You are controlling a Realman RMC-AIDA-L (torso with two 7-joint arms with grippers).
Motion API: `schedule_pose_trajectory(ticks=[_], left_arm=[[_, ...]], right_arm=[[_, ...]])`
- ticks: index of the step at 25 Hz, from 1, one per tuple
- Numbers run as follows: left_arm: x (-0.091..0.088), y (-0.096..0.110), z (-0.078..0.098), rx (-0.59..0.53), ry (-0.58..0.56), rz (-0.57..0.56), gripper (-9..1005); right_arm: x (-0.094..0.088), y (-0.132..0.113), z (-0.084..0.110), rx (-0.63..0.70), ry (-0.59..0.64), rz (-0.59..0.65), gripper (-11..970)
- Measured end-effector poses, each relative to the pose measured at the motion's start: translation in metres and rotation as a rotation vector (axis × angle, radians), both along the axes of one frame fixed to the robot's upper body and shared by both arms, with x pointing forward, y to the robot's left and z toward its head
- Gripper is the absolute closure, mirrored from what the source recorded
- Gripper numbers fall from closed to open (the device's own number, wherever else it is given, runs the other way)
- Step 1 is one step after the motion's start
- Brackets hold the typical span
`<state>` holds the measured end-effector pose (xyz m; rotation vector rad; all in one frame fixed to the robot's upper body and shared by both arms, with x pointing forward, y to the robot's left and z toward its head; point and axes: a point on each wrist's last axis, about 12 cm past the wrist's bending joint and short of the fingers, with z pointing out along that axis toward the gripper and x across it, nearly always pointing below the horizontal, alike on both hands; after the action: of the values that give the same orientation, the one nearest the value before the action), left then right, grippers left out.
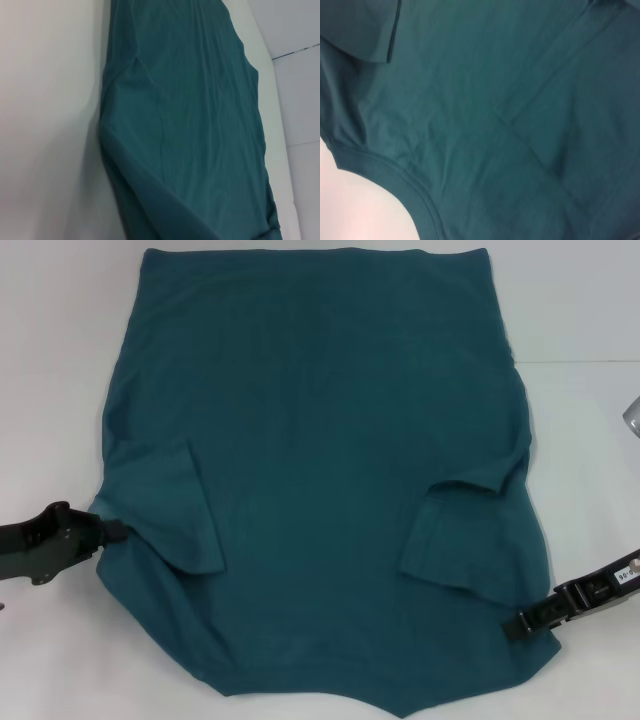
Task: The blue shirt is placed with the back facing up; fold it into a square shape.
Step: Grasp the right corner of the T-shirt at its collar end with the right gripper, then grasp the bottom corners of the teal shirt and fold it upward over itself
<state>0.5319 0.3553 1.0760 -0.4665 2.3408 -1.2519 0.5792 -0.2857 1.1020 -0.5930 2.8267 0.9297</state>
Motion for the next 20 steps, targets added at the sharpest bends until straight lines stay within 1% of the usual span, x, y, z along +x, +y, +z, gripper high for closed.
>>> schedule_pose_trajectory(ticks=[8, 13, 19, 20], left_arm=[[0.0005, 0.0002, 0.0005, -0.001, -0.001, 0.002, 975], [0.0006, 0.0002, 0.0006, -0.002, 0.0, 0.002, 973], [0.0006, 0.0001, 0.0007, -0.003, -0.001, 0.002, 974], [0.0006, 0.0001, 0.0007, -0.003, -0.001, 0.001, 974]], right_arm=[[-0.0025, 0.0019, -0.0021, -0.027, 0.019, 0.029, 333], [-0.0027, 0.0031, -0.0024, -0.03, 0.019, 0.034, 588], [-0.0029, 0.0026, -0.0025, -0.031, 0.019, 0.033, 822], [-0.003, 0.0021, -0.0025, -0.03, 0.018, 0.031, 830]])
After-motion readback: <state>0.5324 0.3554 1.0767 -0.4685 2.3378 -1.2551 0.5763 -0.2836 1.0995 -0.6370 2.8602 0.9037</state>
